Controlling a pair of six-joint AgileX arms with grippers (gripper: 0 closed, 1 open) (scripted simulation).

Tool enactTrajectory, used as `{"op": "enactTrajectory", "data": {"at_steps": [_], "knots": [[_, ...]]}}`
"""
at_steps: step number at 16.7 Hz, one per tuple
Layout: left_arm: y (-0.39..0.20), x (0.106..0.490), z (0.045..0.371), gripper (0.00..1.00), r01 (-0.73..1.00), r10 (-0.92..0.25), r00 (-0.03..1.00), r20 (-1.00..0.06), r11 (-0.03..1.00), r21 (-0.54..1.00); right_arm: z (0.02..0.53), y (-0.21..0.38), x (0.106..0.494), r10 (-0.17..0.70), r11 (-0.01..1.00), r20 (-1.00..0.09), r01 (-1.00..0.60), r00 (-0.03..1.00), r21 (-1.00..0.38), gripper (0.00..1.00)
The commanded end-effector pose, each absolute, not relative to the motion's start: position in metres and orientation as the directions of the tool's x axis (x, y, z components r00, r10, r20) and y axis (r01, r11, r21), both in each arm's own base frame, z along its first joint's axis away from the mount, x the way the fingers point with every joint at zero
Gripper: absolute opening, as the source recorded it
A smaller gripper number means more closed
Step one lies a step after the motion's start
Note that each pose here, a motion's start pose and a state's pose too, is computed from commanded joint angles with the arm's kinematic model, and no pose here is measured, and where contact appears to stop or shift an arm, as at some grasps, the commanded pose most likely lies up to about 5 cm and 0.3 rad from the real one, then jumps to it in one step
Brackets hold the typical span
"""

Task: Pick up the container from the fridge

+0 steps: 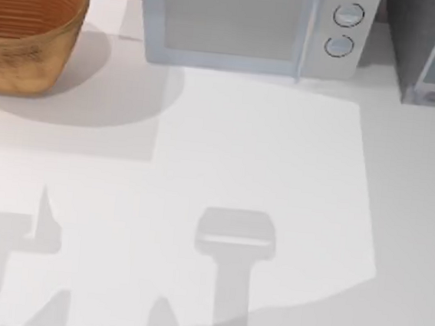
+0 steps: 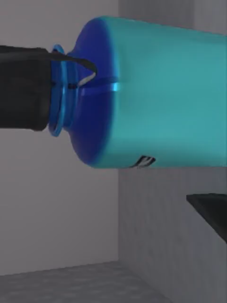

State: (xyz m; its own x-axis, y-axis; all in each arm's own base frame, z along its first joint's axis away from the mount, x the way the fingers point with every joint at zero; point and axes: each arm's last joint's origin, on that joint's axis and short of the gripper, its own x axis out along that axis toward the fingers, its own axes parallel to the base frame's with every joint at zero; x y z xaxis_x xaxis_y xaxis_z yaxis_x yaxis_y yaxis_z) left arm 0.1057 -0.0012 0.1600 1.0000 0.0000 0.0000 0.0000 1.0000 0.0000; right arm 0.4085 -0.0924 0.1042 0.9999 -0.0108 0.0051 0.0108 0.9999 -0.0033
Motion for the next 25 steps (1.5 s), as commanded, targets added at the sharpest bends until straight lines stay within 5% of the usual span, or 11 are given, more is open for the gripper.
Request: {"op": "enactTrajectory", "data": {"at_steps": [20, 25], "knots": [[-0.001, 0.106, 0.160, 1.00, 0.000, 0.000, 1.000, 0.000, 1.000, 0.000, 0.104, -0.088, 0.476, -0.010, 1.000, 0.000, 0.010, 1.000, -0.002, 1.00], [-0.001, 0.106, 0.160, 1.00, 0.000, 0.000, 1.000, 0.000, 1.000, 0.000, 0.104, -0.088, 0.476, -0.010, 1.000, 0.000, 0.010, 1.000, -0.002, 0.62]]}}
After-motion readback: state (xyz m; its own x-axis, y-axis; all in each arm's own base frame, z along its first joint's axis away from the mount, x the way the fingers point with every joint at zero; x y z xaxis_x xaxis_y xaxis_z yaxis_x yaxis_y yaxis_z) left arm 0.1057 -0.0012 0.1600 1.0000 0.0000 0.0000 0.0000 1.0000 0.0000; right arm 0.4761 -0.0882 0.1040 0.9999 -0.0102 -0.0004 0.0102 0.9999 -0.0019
